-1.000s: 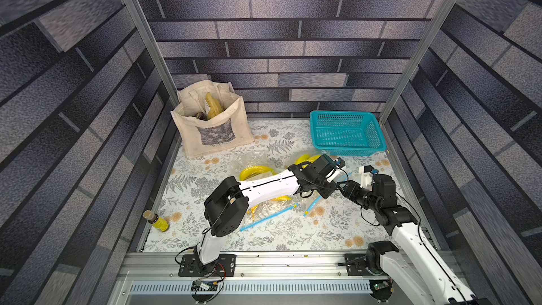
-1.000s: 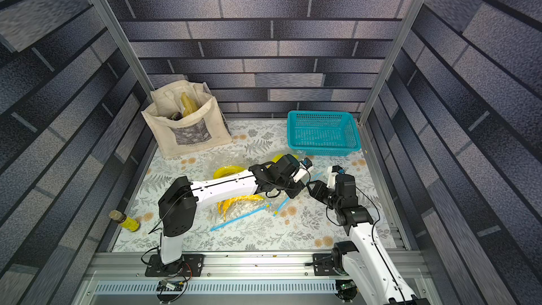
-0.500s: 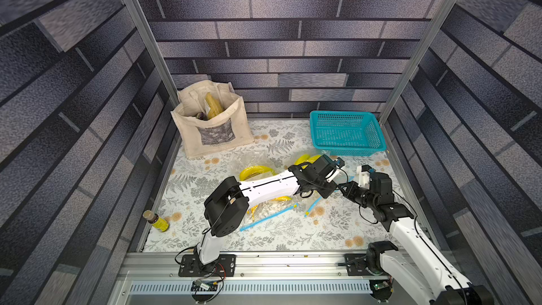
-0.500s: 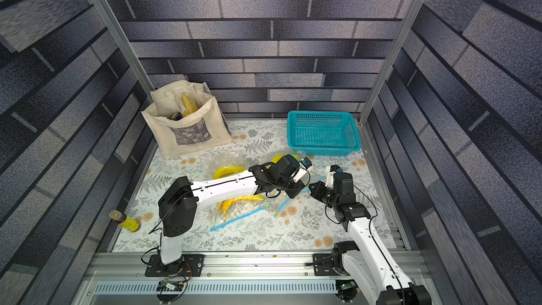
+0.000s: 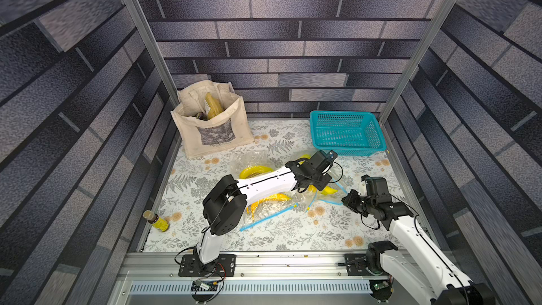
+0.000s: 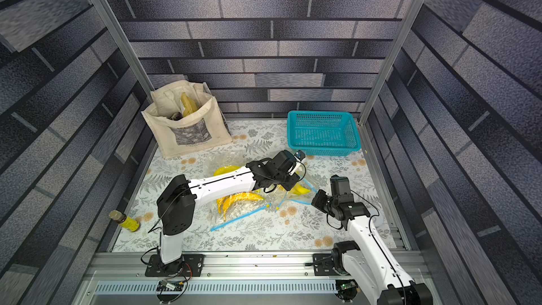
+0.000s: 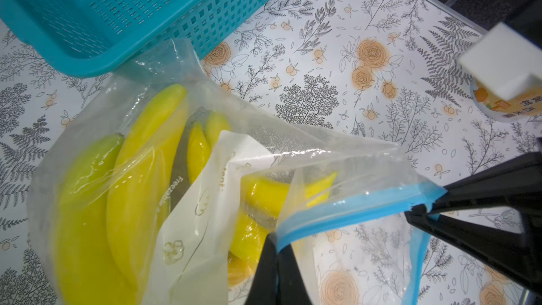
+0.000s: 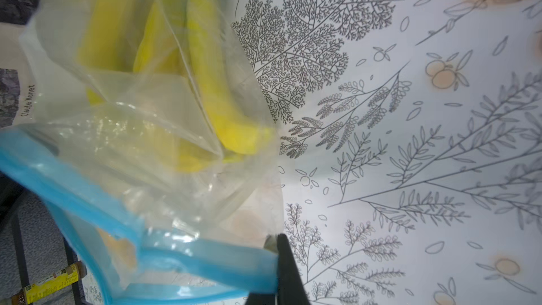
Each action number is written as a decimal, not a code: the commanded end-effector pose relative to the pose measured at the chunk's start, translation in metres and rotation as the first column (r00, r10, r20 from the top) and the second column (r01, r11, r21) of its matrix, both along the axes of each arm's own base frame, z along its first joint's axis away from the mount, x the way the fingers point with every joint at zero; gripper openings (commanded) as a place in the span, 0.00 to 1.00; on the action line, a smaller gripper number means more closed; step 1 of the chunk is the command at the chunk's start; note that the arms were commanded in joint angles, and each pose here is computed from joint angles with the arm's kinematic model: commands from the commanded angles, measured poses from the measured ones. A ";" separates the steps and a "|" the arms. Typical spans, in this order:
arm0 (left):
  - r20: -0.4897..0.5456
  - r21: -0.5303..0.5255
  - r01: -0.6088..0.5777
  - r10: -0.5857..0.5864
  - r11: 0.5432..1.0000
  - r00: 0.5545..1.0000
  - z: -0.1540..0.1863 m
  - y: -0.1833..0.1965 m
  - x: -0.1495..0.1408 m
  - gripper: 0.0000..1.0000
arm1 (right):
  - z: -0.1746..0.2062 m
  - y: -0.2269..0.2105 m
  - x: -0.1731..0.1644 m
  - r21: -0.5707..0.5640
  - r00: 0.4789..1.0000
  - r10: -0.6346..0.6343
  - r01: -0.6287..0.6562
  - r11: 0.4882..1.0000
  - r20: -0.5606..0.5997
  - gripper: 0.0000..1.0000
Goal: Open the zip-top bag and take out the banana
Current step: Open the zipper of the food storage bag at the center of the board, then pick up the banana from the zipper food storage bag.
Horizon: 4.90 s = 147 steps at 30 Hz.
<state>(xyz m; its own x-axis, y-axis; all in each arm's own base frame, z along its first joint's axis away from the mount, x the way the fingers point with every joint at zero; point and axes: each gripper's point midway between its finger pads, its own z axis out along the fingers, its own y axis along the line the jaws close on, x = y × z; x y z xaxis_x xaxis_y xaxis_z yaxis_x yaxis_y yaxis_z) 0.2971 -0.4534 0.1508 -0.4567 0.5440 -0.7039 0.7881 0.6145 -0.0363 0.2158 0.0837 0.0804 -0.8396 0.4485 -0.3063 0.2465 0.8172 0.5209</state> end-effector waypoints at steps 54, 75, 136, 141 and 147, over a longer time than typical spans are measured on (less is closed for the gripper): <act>-0.008 -0.096 -0.154 0.154 0.983 0.988 0.026 0.016 -0.011 0.04 | -0.002 0.044 0.004 -0.327 0.905 0.426 -0.400 0.856 0.009 0.39; -0.125 -0.118 -0.185 0.170 0.976 0.977 0.002 0.016 -0.047 0.42 | -0.007 0.066 0.020 -0.261 0.951 0.278 -0.237 0.936 0.136 0.33; -0.146 0.059 -0.221 0.227 0.974 0.963 -0.075 0.068 -0.077 0.03 | 0.000 0.044 0.024 -0.443 0.932 0.346 -0.267 0.856 0.108 0.49; -0.092 0.031 -0.245 0.247 0.969 0.965 -0.061 0.067 -0.076 0.00 | 0.004 0.050 0.033 -0.520 0.894 0.447 -0.375 0.767 0.015 0.64; 0.019 0.013 -0.294 0.294 0.956 0.956 -0.039 0.075 -0.076 0.00 | -0.003 0.047 0.040 -0.561 0.896 0.438 -0.403 0.723 -0.080 0.65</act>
